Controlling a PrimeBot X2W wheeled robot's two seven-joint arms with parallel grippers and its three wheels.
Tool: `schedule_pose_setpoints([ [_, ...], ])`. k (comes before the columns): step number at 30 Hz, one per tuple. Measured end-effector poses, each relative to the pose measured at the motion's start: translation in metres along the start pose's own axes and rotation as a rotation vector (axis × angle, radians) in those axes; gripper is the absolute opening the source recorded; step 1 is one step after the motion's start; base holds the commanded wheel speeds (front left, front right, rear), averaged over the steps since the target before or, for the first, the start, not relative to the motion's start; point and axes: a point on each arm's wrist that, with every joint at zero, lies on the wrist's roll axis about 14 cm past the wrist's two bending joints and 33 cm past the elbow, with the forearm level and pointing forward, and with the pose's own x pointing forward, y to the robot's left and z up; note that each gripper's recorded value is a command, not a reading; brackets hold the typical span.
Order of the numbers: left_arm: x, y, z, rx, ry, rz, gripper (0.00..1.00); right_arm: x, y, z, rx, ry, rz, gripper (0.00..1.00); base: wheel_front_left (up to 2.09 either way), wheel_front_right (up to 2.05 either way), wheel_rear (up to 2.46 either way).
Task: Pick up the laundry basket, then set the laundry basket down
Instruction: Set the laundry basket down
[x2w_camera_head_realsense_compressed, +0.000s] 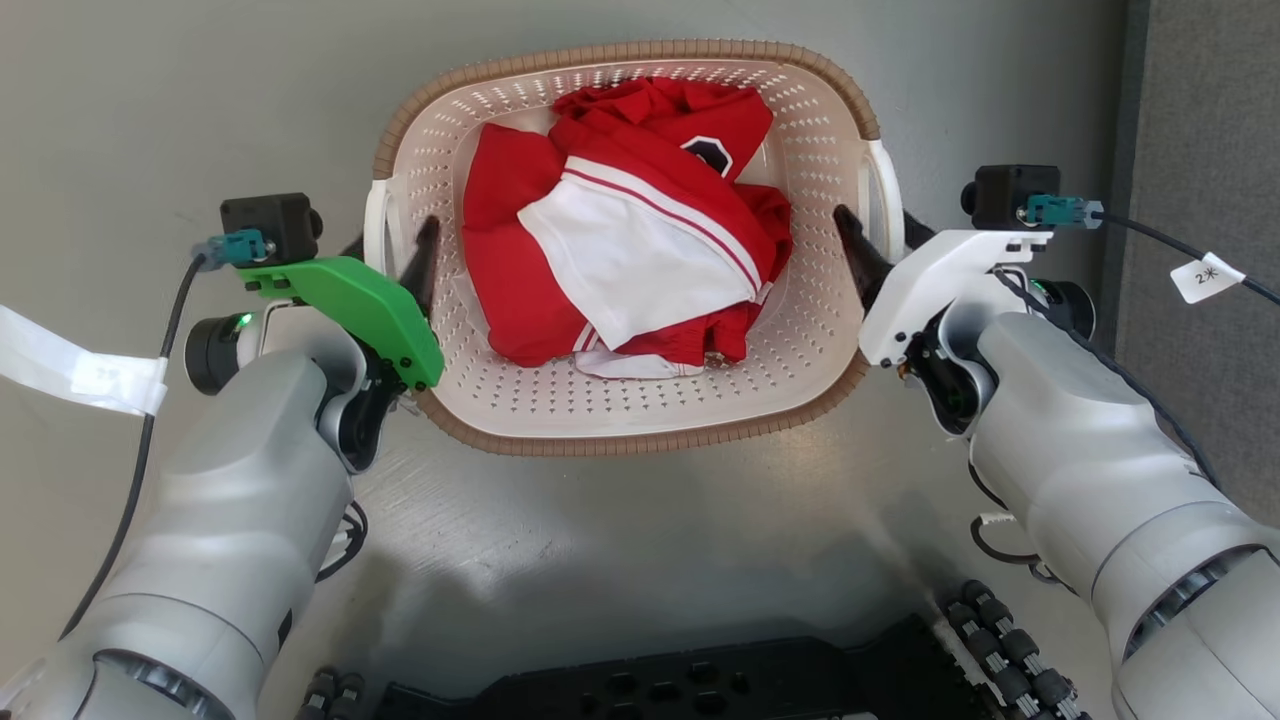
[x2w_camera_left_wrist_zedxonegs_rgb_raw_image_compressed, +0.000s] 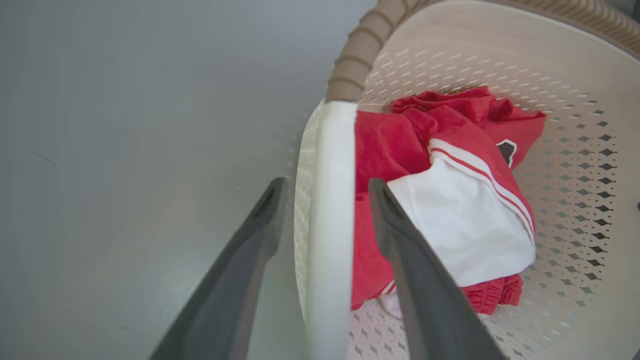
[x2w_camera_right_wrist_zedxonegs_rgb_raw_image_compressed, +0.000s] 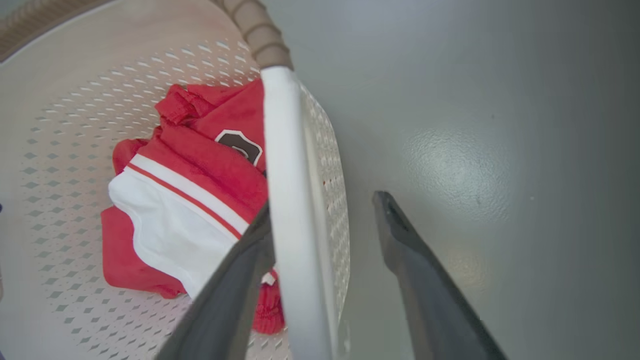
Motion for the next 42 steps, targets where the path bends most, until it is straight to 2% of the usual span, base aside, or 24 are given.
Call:
schedule_pose_setpoints([
  [15,-0.003,-0.001,0.002,0.004,-0.007,0.004,1.00,-0.002,-0.001,0.003,-0.006,-0.005,-0.008,1.00,0.00,0.00,0.00],
  [23,-0.011,-0.007,0.012,0.036,-0.031,0.000,1.00,-0.011,0.004,0.018,-0.010,-0.049,-0.004,1.00,0.00,0.00,0.00],
  [42,-0.061,-0.041,0.050,0.106,-0.161,-0.027,1.00,-0.067,0.023,0.065,-0.038,-0.202,0.013,1.00,0.00,0.00,0.00],
])
